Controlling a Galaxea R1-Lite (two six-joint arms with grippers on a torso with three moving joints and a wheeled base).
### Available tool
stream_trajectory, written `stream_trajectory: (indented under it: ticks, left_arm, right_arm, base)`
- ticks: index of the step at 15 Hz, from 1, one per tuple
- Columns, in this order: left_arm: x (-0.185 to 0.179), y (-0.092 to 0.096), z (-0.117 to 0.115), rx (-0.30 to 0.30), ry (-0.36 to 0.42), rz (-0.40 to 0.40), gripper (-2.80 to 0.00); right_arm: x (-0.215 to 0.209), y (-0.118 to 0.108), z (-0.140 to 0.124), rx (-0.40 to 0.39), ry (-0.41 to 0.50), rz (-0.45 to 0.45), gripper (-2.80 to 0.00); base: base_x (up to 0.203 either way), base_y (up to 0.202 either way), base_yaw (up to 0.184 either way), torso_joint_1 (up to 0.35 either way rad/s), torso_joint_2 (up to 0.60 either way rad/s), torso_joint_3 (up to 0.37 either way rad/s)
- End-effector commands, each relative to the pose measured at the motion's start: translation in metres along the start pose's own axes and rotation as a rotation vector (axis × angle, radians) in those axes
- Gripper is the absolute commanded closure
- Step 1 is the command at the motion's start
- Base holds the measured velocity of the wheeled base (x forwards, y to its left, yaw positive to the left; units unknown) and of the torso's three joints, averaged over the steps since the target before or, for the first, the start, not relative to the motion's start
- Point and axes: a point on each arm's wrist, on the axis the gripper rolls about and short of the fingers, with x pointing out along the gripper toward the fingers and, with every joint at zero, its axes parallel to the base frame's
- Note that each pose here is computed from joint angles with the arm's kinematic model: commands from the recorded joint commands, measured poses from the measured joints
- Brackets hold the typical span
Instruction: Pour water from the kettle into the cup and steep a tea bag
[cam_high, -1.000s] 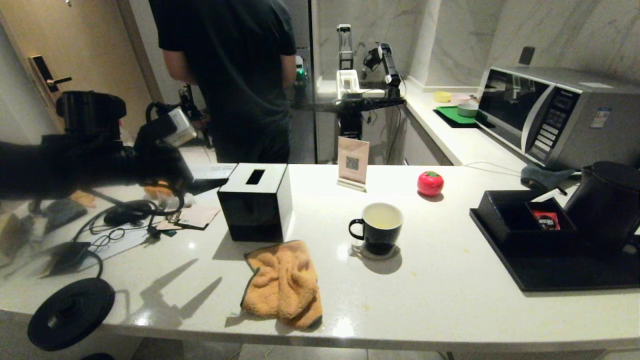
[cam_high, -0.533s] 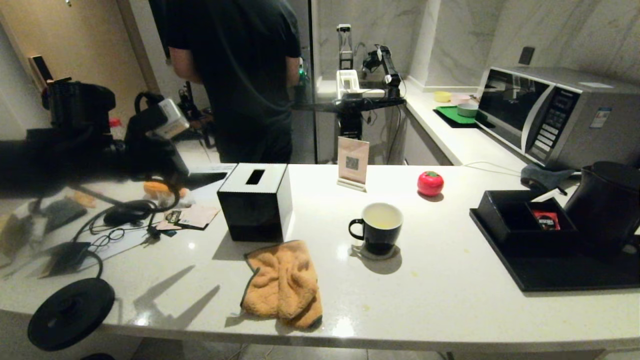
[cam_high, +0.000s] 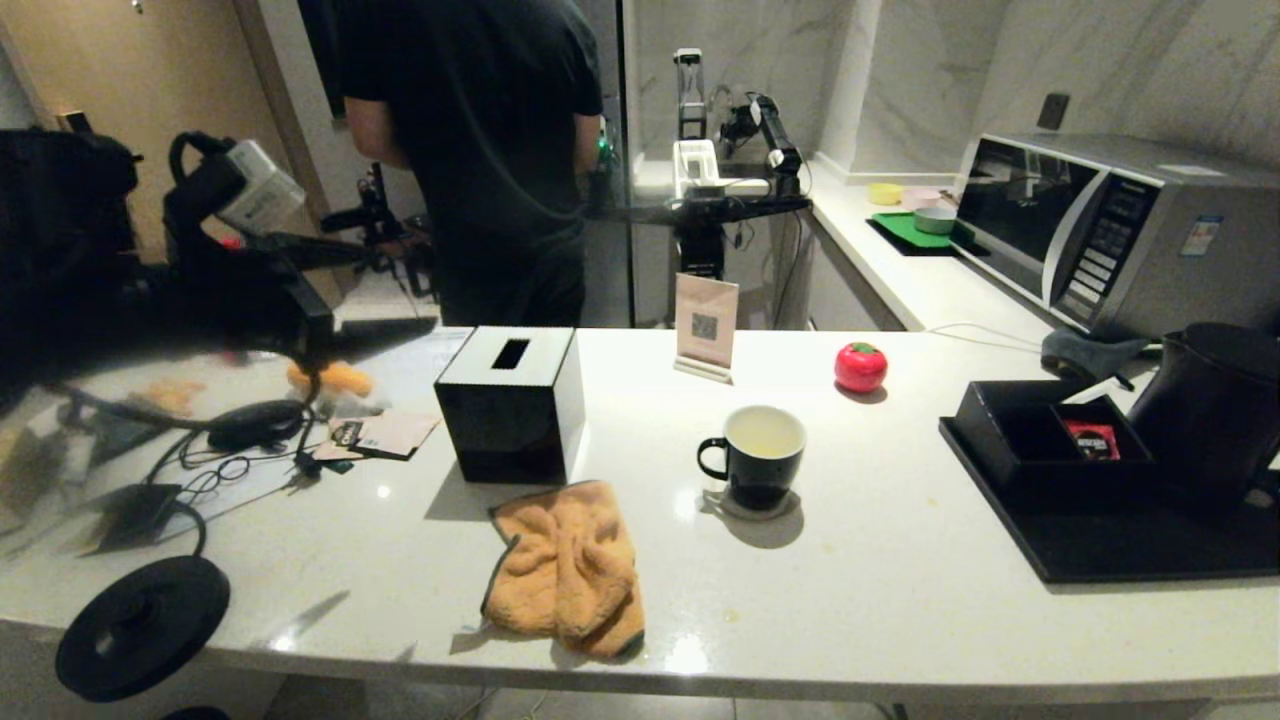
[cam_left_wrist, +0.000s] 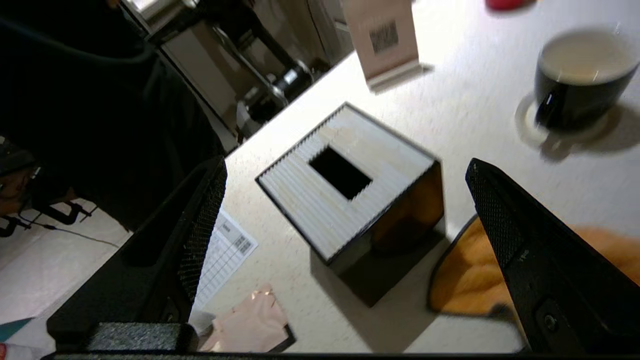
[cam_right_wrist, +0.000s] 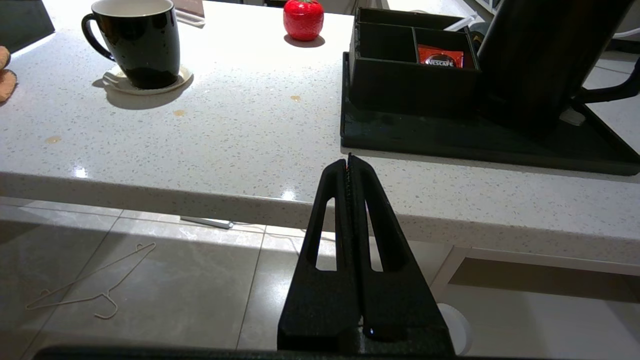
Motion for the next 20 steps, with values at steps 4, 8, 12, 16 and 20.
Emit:
stream_trajectory:
  ticks: [4, 8, 12, 16, 20]
  left_arm:
    - [-0.026, -0.023, 0.013, -0.078, -0.137, 0.039, -2.8]
    - [-0.045, -0.04, 0.013, -0.108, -0.149, 0.038, 0.0]
    - [-0.06, -0.057, 0.012, -0.161, -0.146, 0.045, 0.0]
    - [-0.067, -0.061, 0.013, -0.188, -0.152, 0.078, 0.0]
    - [-0.081, -0.073, 0.003, -0.269, -0.128, 0.131, 0.0]
  right_arm:
    - [0.0, 0.0, 0.0, -0.001, 0.0, 0.001, 0.0]
    - [0.0, 0.0, 0.0, 0.0, 0.001, 0.001, 0.0]
    - [0.0, 0.0, 0.0, -0.001, 0.0, 0.001, 0.0]
    - [0.0, 0.0, 0.0, -0.001, 0.0, 0.001, 0.0]
    - [0.0, 0.0, 0.0, -0.001, 0.001, 0.001, 0.0]
  base:
    - [0.0, 0.0, 0.0, 0.0, 0.0, 0.0]
    - [0.0, 0.0, 0.0, 0.0, 0.0, 0.0]
    - [0.0, 0.0, 0.0, 0.0, 0.0, 0.0]
    - [0.0, 0.0, 0.0, 0.0, 0.0, 0.0]
    - [0.0, 0.0, 0.0, 0.0, 0.0, 0.0]
